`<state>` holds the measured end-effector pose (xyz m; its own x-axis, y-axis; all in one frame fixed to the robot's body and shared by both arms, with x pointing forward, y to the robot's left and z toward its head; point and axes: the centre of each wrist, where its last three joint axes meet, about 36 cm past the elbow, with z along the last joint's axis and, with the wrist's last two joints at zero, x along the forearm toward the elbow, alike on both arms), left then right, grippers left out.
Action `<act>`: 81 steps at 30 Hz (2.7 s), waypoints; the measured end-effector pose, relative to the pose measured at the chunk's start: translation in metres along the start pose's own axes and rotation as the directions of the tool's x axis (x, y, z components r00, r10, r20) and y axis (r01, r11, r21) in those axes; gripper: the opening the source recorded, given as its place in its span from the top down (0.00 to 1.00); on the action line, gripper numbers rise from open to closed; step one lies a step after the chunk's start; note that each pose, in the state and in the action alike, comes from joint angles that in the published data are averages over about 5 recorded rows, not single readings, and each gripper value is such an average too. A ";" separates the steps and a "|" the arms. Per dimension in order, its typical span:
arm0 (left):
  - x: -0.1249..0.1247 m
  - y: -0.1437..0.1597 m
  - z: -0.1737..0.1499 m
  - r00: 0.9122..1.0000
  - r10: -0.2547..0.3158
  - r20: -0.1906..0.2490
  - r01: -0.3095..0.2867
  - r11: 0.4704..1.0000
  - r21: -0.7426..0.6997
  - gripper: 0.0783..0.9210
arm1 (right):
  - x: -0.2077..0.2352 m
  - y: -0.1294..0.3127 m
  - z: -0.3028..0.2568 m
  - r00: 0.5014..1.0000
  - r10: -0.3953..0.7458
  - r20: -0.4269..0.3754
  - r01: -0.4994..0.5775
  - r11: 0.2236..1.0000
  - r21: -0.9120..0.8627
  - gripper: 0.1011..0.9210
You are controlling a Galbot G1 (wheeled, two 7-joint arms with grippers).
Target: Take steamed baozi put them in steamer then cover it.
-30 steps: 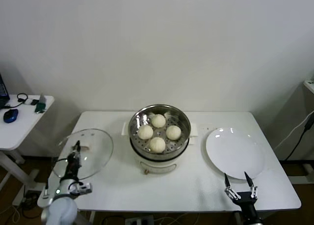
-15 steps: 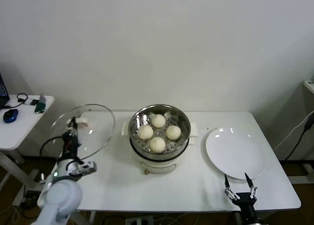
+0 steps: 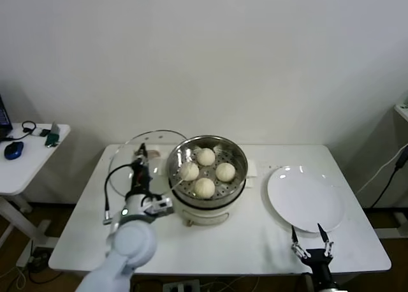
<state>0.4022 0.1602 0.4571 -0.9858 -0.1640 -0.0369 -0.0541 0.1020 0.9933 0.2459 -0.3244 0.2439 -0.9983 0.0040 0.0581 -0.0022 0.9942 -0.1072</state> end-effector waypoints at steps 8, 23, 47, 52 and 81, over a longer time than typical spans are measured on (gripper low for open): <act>-0.004 -0.003 -0.057 0.998 0.008 0.063 -0.008 1.000 0.001 0.93 | -0.003 -0.002 0.002 1.000 0.007 0.003 -0.007 1.000 0.003 0.12; -0.001 -0.017 -0.139 0.987 0.026 0.160 -0.027 1.000 0.002 0.93 | 0.001 -0.008 0.007 1.000 0.030 0.000 -0.030 1.000 -0.002 0.12; -0.007 -0.056 -0.155 0.993 0.041 0.114 -0.033 0.997 -0.075 0.93 | 0.004 -0.013 0.012 0.999 0.043 0.005 -0.043 0.999 0.002 0.12; -0.006 -0.059 -0.154 0.994 0.039 0.107 -0.029 0.996 -0.086 0.93 | 0.005 -0.012 0.013 0.999 0.044 0.006 -0.044 0.999 0.000 0.12; -0.001 -0.048 -0.150 0.988 0.055 0.145 -0.046 0.997 -0.064 0.60 | 0.001 -0.011 0.009 0.999 0.039 0.000 -0.039 0.999 -0.012 0.12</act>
<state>0.4295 0.0079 0.4262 -0.9999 -0.0138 0.0024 0.0018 0.0465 0.9989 0.2441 -0.3362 0.2367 -0.9977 0.0428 0.0535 0.0375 0.9945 -0.0974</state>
